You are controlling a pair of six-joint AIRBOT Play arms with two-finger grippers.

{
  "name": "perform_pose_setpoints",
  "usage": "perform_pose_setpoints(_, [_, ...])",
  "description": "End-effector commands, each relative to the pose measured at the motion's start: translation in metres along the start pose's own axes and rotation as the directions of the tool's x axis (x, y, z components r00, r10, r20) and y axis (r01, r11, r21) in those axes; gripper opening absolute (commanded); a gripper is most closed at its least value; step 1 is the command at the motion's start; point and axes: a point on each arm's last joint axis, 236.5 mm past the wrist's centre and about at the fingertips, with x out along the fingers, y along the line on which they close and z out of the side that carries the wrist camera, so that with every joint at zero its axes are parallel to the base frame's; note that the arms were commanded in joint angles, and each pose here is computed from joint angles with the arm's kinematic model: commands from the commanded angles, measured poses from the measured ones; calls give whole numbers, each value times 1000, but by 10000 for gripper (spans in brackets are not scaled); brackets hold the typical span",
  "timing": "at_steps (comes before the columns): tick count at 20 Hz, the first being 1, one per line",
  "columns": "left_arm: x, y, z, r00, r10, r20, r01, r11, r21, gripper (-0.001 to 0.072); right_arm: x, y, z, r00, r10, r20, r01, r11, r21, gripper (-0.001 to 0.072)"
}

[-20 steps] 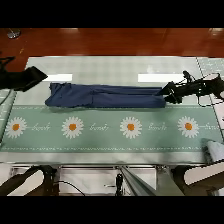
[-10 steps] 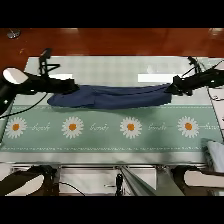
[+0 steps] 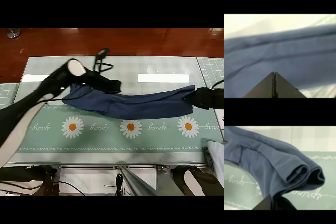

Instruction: Fold the shirts.

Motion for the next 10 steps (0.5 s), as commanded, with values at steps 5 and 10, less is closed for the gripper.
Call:
perform_pose_setpoints(5, [114,-103,-118,919,-154,-362,169,985,11,23,-19,29,-9,995,67,68,-67,998,4,17])
perform_pose_setpoints(10, [113,-136,-127,887,-242,-394,263,965,1,24,-19,28,-3,994,64,89,-65,998,6,17])
